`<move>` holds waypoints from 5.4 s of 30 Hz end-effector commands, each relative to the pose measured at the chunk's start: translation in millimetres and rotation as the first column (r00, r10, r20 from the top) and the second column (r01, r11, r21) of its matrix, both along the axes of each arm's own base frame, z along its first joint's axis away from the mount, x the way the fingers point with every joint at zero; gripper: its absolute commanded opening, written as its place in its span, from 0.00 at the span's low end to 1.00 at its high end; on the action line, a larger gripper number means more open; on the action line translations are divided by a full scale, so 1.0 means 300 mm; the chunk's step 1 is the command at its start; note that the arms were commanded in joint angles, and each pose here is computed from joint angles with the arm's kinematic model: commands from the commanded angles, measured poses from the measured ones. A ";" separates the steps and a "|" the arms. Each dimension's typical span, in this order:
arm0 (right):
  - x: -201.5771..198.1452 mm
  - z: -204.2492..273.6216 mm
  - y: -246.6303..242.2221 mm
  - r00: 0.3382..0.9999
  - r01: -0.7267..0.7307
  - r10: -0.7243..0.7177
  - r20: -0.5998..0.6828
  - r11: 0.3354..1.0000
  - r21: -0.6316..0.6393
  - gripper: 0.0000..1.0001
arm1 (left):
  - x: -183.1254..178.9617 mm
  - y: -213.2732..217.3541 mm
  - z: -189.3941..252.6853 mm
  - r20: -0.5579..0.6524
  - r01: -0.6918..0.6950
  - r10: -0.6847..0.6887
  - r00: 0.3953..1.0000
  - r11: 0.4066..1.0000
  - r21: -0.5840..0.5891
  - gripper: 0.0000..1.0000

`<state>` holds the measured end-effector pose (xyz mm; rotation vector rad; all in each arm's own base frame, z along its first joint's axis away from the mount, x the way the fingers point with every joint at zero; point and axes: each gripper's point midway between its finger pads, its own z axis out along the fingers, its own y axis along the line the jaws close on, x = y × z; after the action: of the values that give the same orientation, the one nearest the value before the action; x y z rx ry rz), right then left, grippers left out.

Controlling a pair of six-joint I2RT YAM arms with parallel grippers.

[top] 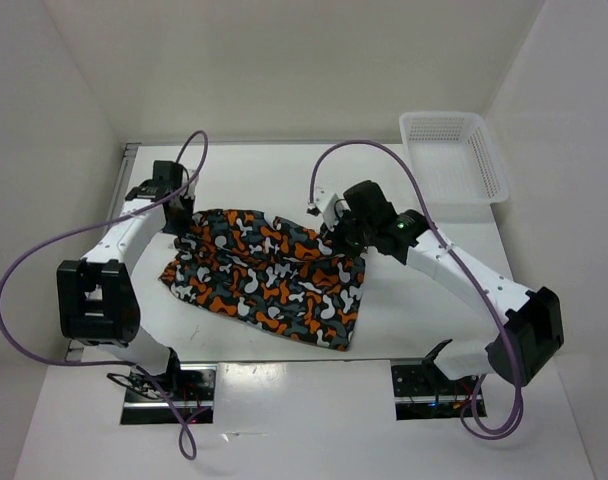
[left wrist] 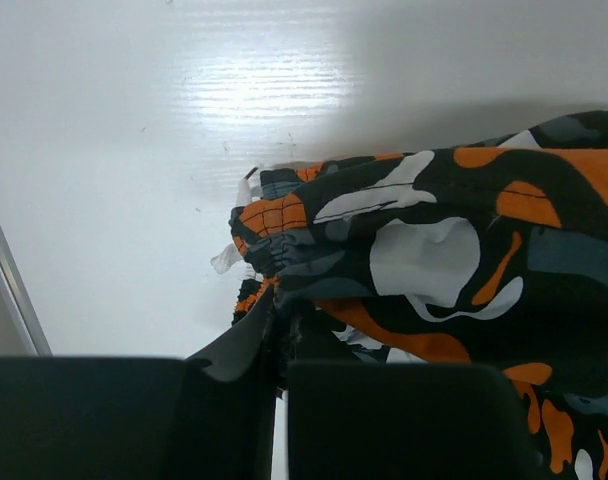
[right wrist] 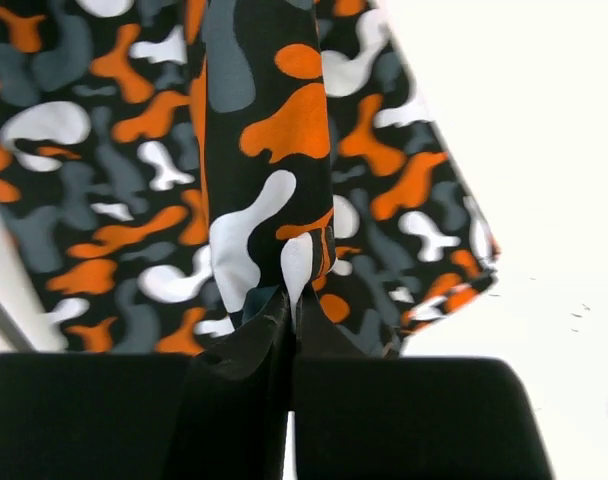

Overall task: Fold and stack the shorts
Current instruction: Fold the shorts

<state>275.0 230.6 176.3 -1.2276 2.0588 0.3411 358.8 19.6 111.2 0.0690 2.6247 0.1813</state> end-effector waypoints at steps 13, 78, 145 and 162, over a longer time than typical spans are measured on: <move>-0.234 -0.135 0.041 0.917 -0.396 0.400 0.011 0.911 -0.111 0.22 | -0.321 -0.027 0.079 0.118 0.038 -0.036 0.992 0.999 -0.011 0.32; 0.812 -0.390 -0.099 0.854 0.512 -0.437 0.283 0.802 -0.308 0.18 | 0.367 -0.251 -0.182 -0.044 0.167 -0.172 0.984 0.982 -0.090 0.83; 0.426 -0.534 -0.566 0.449 0.860 -0.854 -0.264 0.493 -0.133 0.05 | 0.112 -0.267 -0.153 -0.181 0.176 -0.211 0.960 0.965 -0.194 0.12; 0.458 -0.130 -0.433 0.792 0.581 -0.547 -0.271 0.811 0.062 0.00 | 0.172 -0.162 0.125 -0.071 0.120 -0.125 0.990 0.991 -0.063 0.14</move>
<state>420.6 97.3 96.2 -0.3258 2.5121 0.2771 418.5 -40.4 111.1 0.2419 2.7125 0.0156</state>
